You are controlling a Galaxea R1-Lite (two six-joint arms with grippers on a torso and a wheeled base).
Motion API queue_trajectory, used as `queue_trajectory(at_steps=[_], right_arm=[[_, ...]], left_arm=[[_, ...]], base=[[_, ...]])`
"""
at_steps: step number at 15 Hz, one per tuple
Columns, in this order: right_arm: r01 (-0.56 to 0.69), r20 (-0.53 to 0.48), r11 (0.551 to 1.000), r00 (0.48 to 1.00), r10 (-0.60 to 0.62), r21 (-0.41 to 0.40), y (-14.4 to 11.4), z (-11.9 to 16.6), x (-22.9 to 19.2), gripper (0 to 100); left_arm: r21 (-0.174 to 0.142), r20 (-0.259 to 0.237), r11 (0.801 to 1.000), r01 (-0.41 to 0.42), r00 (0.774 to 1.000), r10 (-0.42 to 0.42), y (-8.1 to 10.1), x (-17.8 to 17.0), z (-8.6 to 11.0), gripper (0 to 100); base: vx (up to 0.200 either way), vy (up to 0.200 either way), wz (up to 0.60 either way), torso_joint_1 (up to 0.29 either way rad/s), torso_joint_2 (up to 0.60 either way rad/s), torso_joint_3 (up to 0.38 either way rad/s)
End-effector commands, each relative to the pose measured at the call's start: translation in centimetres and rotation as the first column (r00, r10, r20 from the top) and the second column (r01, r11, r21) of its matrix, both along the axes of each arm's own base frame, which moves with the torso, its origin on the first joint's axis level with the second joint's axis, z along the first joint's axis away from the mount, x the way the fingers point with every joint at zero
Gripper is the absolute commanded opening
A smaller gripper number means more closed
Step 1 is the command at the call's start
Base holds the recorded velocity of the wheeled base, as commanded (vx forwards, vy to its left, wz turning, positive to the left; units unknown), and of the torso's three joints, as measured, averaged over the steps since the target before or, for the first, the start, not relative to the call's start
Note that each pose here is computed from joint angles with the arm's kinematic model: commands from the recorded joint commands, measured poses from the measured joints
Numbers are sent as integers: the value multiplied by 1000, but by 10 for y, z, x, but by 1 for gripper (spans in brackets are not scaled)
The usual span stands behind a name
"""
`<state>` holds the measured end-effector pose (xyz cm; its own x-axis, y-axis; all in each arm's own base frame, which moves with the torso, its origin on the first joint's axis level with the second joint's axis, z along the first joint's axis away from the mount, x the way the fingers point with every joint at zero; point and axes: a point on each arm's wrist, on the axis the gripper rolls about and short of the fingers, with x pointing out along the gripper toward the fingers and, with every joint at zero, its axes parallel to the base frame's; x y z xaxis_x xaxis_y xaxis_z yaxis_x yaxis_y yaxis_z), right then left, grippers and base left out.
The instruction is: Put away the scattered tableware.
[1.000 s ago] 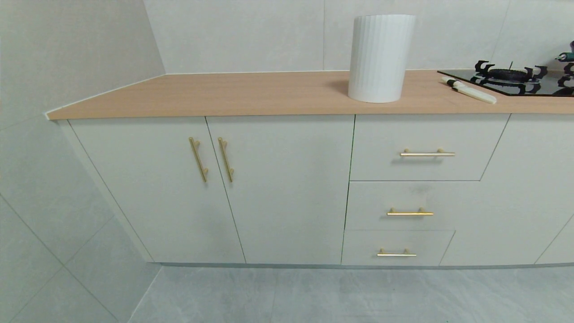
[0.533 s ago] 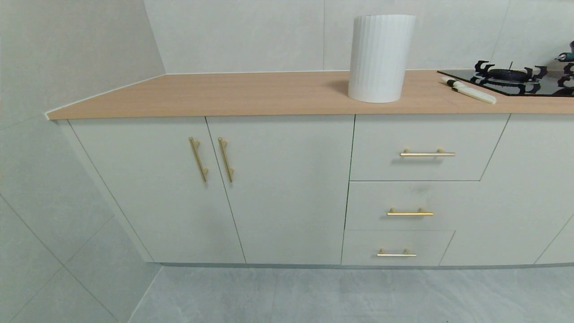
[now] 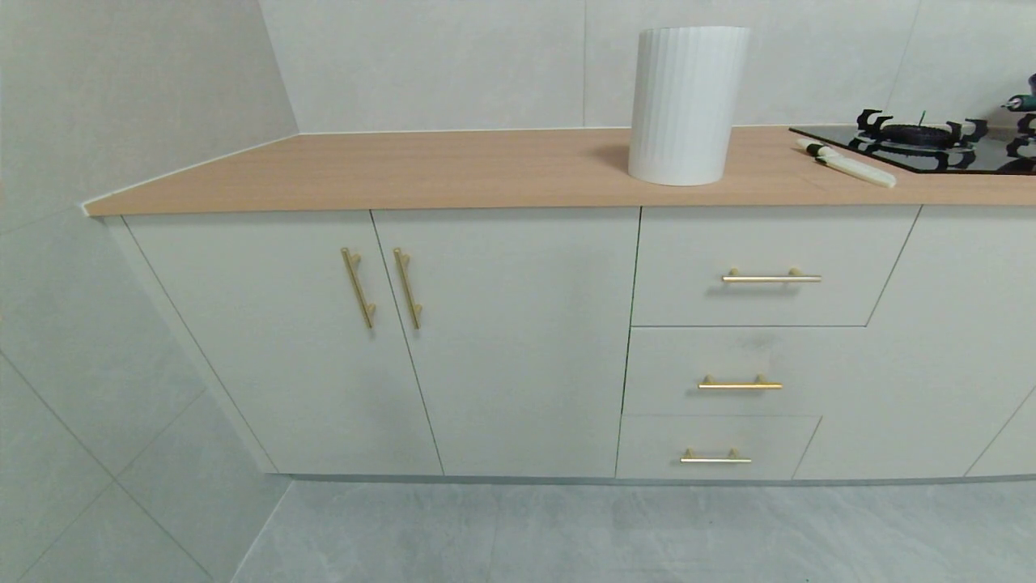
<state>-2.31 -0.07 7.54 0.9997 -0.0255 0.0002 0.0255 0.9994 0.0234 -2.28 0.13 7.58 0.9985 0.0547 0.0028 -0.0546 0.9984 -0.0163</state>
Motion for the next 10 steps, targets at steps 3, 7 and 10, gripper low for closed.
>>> queue_trajectory(at_steps=[3,7,10], right_arm=[[1,-3,1000,1000,-1,1,0,0,0,100],[-1,-3,1000,1000,1,1,0,0,0,100],[1,-3,1000,1000,-1,1,0,0,0,100]], left_arm=[[-1,0,1000,-1,1000,1,0,0,0,100],[-1,0,1000,-1,1000,1,0,0,0,100],[-1,0,1000,-1,1000,1,0,0,0,100]], base=[[0,0,-400,2,2,2],[0,0,0,0,0,0],[0,0,0,0,0,0]])
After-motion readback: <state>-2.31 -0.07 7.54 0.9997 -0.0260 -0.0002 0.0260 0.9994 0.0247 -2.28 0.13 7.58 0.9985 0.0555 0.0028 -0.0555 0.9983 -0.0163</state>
